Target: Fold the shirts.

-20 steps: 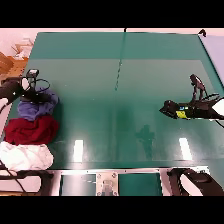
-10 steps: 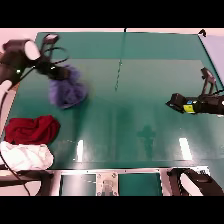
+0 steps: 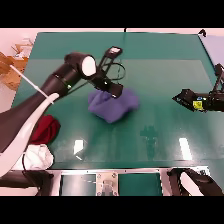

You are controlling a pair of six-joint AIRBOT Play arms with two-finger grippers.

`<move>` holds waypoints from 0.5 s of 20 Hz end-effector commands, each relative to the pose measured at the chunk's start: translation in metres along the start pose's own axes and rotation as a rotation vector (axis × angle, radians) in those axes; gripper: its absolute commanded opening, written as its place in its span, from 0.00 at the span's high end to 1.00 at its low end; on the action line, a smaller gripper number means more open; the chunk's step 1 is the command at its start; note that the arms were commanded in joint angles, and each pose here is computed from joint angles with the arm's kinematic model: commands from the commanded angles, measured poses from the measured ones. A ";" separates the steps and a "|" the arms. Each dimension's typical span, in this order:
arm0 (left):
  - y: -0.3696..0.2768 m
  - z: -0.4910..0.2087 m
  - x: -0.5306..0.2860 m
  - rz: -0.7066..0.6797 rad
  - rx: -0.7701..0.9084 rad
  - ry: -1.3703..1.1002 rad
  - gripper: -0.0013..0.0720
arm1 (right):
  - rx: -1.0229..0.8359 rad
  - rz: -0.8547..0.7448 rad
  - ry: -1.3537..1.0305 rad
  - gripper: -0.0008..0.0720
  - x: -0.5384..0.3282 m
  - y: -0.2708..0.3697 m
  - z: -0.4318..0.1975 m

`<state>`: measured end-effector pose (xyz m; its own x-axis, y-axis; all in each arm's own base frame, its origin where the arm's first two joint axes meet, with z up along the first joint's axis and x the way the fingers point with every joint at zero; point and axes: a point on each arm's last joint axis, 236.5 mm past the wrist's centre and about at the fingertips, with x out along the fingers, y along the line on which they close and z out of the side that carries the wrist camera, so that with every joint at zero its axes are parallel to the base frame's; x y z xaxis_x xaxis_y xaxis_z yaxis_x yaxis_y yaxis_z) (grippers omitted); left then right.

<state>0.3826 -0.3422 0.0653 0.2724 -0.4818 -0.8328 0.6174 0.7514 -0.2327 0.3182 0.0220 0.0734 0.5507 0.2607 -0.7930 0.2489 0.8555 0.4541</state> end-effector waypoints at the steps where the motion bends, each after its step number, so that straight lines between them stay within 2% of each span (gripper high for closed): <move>1: 0.008 0.005 -0.005 0.009 -0.007 0.012 0.01 | -0.021 -0.006 0.007 0.53 0.002 -0.003 0.000; 7: 0.144 -0.042 -0.048 0.115 -0.296 0.152 0.01 | 0.050 -0.027 0.210 0.53 0.055 -0.023 -0.024; 10: 0.188 -0.073 -0.040 0.091 -0.469 0.154 0.01 | 0.075 0.098 0.311 0.53 0.094 -0.008 -0.036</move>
<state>0.4327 -0.1900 0.0401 0.2163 -0.3413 -0.9147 0.3219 0.9094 -0.2632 0.3286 0.0345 0.0041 0.3588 0.3661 -0.8586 0.2903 0.8305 0.4754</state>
